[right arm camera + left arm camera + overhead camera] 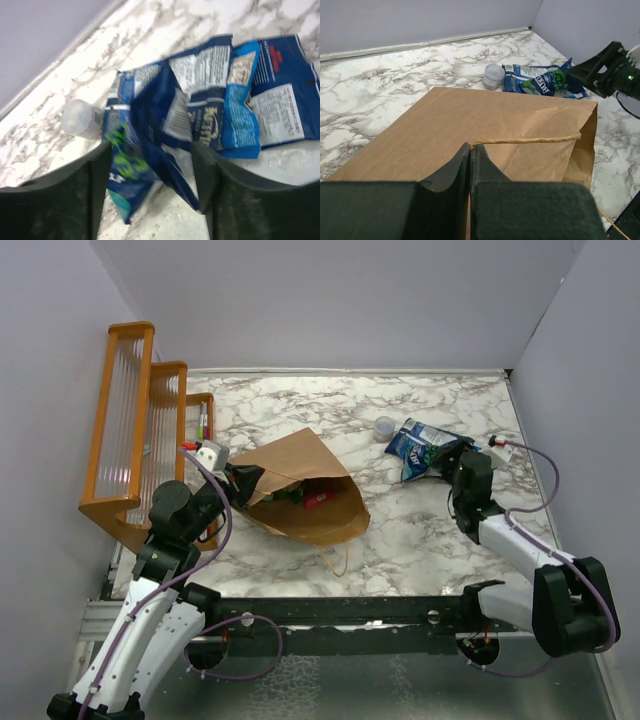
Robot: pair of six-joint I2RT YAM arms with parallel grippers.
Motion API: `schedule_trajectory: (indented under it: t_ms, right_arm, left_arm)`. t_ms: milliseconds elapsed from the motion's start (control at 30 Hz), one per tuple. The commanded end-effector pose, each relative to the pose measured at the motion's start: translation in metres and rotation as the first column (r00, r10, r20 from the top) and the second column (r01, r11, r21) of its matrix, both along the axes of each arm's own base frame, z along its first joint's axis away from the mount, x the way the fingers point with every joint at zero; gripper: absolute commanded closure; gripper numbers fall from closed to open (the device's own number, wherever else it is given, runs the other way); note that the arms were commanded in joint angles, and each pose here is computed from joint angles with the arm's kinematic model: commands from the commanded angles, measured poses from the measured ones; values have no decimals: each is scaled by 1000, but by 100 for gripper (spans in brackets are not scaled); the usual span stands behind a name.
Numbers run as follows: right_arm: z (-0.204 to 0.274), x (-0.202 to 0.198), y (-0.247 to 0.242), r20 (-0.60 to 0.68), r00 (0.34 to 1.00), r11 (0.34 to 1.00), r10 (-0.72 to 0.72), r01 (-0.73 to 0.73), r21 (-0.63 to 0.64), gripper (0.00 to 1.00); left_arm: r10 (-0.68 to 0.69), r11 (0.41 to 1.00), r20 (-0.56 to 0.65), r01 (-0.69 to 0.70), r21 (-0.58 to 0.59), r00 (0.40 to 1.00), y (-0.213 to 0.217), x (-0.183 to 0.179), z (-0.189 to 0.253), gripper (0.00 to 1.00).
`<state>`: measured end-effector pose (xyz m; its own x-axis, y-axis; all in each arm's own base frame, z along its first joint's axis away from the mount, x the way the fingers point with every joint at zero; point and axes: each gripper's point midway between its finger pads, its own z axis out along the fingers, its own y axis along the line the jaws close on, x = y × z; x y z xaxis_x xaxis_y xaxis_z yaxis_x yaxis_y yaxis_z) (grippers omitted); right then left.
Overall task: Take the snacks out of the paper bag
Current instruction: Place the snack at the center of the board, then take out the snack from the paper bag.
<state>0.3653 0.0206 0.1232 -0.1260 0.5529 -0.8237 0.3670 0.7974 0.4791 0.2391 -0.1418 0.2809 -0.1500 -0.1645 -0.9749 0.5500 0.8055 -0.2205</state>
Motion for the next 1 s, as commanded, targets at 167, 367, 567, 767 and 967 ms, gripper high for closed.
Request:
schedule_trajectory:
  t_ms: [167, 367, 567, 767, 967]
  right_arm:
    - [102, 0, 3, 171, 985, 992, -33, 11, 128, 1]
    - [137, -18, 40, 329, 921, 965, 208, -248, 86, 1]
    - [159, -32, 96, 422, 723, 821, 547, -561, -104, 1]
    - [182, -65, 157, 455, 397, 546, 797, -796, -261, 4]
    - [198, -135, 217, 407, 33, 307, 913, -711, -632, 4]
  left_arm:
    - [-9, 1000, -8, 9, 14, 1000, -1, 2, -6, 100]
    - [-74, 997, 22, 74, 3, 997, -10, -5, 1, 100]
    - [-327, 935, 123, 340, -103, 937, -45, -38, 31, 100]
    - [-417, 877, 125, 435, -203, 900, -57, -51, 48, 100]
    - [-413, 847, 105, 424, -321, 905, -56, -58, 58, 100]
